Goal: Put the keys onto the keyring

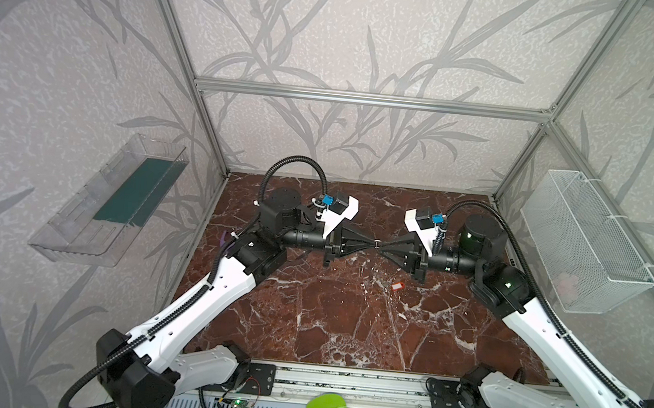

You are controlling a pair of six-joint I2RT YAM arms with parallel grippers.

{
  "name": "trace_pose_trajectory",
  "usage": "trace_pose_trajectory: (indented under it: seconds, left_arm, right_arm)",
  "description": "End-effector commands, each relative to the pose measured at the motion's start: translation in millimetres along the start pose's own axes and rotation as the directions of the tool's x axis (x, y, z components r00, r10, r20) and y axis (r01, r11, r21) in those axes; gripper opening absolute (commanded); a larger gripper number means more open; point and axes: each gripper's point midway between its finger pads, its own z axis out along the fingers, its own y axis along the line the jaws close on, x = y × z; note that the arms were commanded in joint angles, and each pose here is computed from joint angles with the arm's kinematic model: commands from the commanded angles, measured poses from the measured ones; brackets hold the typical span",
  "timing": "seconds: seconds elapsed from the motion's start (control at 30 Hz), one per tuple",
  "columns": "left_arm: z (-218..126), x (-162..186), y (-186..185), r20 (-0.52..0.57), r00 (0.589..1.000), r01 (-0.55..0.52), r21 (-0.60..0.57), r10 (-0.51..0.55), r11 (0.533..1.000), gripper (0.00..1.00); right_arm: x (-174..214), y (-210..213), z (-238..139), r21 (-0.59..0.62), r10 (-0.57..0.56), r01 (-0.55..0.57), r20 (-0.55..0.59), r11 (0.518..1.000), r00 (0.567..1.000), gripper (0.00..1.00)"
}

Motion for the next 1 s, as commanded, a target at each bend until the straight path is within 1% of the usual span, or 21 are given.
trace_pose_trajectory:
  seconds: [0.0,0.17,0.27,0.37,0.5,0.6,0.67,0.7,0.77,0.83,0.9,0.97]
  left_arm:
    - [0,-3,-4,0.015,1.0,-0.02,0.023,0.02,1.0,0.0]
    - [1,-1,-3,0.013,1.0,-0.013,0.024,0.013,1.0,0.0]
    - [1,-1,-3,0.017,1.0,-0.013,0.029,0.012,0.999,0.0]
    - [1,-2,-4,0.021,1.0,-0.015,0.03,0.014,0.999,0.0]
    - [1,0,-2,0.019,1.0,-0.007,0.024,0.007,1.0,0.0]
    - [1,3,0,0.018,1.0,-0.003,0.006,0.003,1.0,0.0]
    - [-1,4,5,0.018,1.0,0.001,-0.029,0.0,1.0,0.05]
    - [-2,4,6,0.015,1.0,-0.002,-0.046,0.002,0.999,0.11]
    - [-7,7,10,-0.013,1.0,-0.011,-0.108,0.009,0.994,0.29]
    - [-15,10,13,-0.055,0.998,-0.033,-0.177,0.024,0.984,0.39]
    - [-23,12,14,-0.09,0.995,-0.057,-0.232,0.037,0.971,0.43]
    - [-30,14,14,-0.122,0.992,-0.074,-0.271,0.043,0.96,0.45]
  right_arm:
    - [-14,4,-1,-0.025,-0.021,0.022,0.039,0.999,0.999,0.15]
    - [-15,3,0,-0.026,-0.017,0.018,0.042,0.999,0.999,0.14]
    - [-14,3,1,-0.03,-0.011,0.012,0.041,0.999,0.999,0.12]
    - [-15,3,3,-0.039,-0.005,0.007,0.043,0.999,0.999,0.09]
    - [-15,2,4,-0.048,0.007,-0.005,0.04,0.999,0.999,0.01]
    - [-14,2,5,-0.047,0.011,-0.01,0.031,0.999,0.999,0.0]
    - [-11,0,5,-0.037,0.014,-0.014,0.014,0.999,1.0,0.0]
    - [-8,-2,5,-0.028,0.02,-0.02,-0.004,0.999,1.0,0.0]
    - [-1,-6,4,0.002,0.021,-0.021,-0.053,1.0,0.998,0.0]
    - [10,-12,2,0.044,0.02,-0.015,-0.113,0.999,0.993,0.0]
    - [19,-16,-1,0.078,0.016,-0.003,-0.169,0.997,0.985,0.0]
    - [29,-19,-5,0.101,0.016,0.008,-0.233,0.995,0.972,0.0]
